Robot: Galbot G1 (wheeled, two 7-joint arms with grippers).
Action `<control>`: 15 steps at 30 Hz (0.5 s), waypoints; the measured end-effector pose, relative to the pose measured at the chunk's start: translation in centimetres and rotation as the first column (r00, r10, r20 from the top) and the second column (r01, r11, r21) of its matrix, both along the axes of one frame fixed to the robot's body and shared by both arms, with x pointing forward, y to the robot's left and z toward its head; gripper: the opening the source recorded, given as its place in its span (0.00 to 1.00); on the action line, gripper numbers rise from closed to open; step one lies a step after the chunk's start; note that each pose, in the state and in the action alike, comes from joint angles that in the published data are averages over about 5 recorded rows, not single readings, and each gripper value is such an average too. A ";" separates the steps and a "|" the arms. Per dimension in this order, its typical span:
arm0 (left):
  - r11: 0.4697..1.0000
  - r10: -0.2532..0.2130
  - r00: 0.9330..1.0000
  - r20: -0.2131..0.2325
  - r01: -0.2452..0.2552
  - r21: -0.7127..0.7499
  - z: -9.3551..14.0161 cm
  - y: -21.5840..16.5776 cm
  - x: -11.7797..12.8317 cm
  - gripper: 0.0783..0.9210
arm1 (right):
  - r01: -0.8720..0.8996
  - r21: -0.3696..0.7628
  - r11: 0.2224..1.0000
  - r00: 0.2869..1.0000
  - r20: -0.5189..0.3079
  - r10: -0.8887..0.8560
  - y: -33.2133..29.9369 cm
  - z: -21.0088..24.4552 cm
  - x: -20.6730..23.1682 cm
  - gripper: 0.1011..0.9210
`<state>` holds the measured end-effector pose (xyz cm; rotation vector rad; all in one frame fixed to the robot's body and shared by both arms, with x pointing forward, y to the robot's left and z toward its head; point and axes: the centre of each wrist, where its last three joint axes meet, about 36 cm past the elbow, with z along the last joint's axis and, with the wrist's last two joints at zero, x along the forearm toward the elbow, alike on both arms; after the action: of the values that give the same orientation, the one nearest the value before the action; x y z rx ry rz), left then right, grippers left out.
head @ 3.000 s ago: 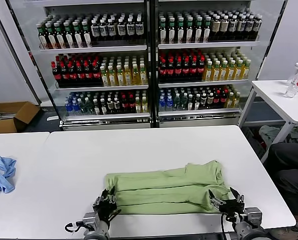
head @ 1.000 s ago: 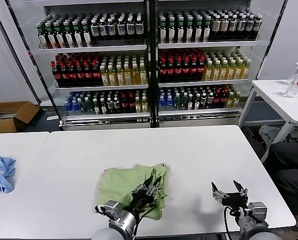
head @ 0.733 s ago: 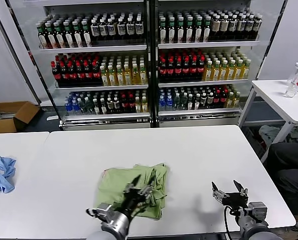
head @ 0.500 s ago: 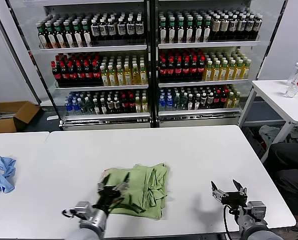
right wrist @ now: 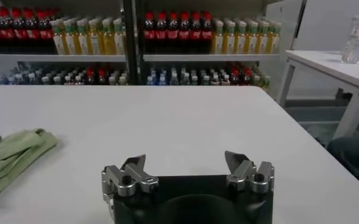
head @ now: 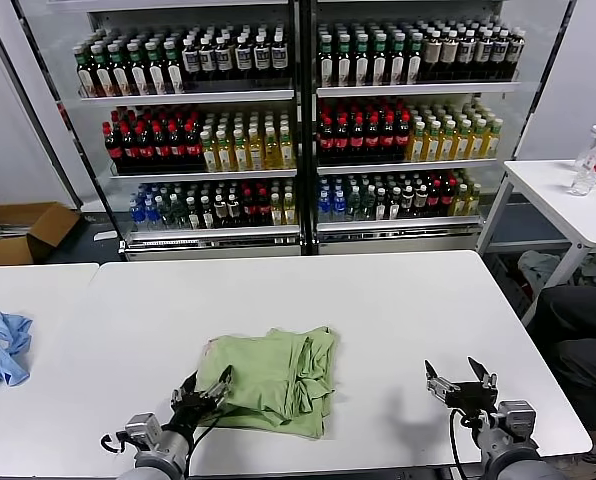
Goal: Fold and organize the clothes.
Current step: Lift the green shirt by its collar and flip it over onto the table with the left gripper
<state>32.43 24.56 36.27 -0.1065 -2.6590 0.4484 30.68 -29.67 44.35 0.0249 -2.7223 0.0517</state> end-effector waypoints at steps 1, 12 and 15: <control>1.000 0.000 1.000 -0.004 0.000 -0.008 -0.1 0.1 0.1 0.75 | 0.000 0.000 1.000 1.000 0.000 0.000 0.0 0.0 0.0 0.88; 0.987 -0.005 0.999 -0.046 -0.002 -0.159 -0.4 0.9 0.7 0.38 | 0.006 0.005 1.000 1.000 0.005 -0.006 0.1 0.2 -0.1 0.88; 0.976 0.001 0.998 -0.060 -0.013 -0.216 -0.6 1.1 0.9 0.28 | 0.007 0.007 1.000 1.000 0.006 -0.007 0.2 0.2 -0.1 0.88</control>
<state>33.32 25.68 35.69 -0.1474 -2.5456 0.7312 30.53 -29.46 44.58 0.0175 -2.7282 0.0410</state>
